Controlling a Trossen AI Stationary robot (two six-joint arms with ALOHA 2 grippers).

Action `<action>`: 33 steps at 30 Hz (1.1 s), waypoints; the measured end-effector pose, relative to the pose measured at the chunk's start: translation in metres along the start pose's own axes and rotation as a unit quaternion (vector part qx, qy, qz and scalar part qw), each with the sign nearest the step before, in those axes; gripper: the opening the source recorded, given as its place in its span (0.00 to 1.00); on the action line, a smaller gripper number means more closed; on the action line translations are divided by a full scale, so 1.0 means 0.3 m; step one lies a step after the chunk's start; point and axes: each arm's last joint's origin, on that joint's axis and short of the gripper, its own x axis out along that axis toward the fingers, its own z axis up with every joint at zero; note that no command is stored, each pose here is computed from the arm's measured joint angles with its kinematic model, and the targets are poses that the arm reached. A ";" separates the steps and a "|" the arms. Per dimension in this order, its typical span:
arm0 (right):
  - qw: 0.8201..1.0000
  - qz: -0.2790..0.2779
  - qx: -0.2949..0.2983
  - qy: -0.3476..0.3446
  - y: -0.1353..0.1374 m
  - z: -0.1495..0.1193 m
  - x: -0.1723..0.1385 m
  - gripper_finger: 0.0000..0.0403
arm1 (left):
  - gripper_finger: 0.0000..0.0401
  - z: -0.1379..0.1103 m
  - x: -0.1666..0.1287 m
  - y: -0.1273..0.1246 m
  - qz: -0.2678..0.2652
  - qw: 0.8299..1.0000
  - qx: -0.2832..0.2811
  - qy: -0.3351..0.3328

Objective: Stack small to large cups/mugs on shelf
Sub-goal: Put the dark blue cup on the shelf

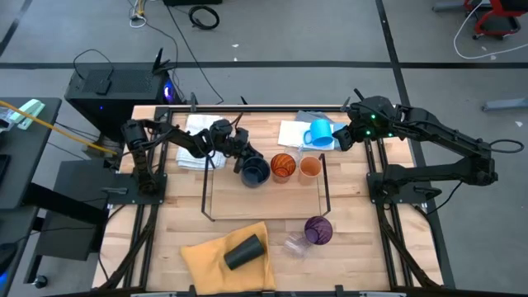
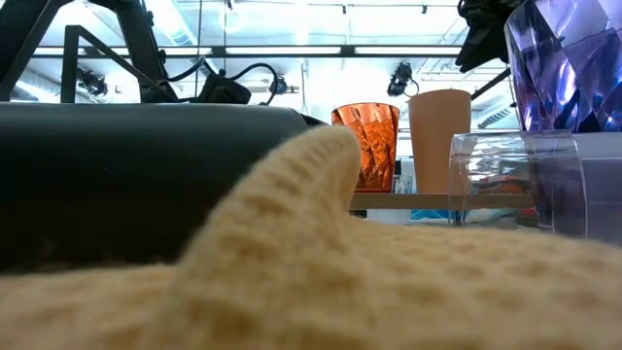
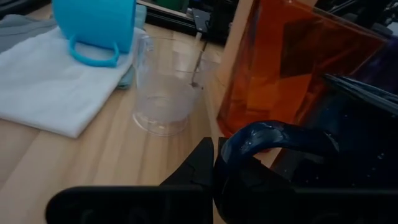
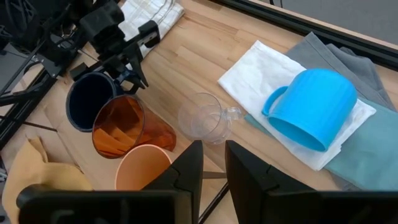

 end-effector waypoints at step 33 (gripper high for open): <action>1.000 0.000 -0.006 0.000 0.000 0.000 0.000 0.19 | 0.29 -0.023 0.005 -0.007 0.005 0.999 -0.033 0.031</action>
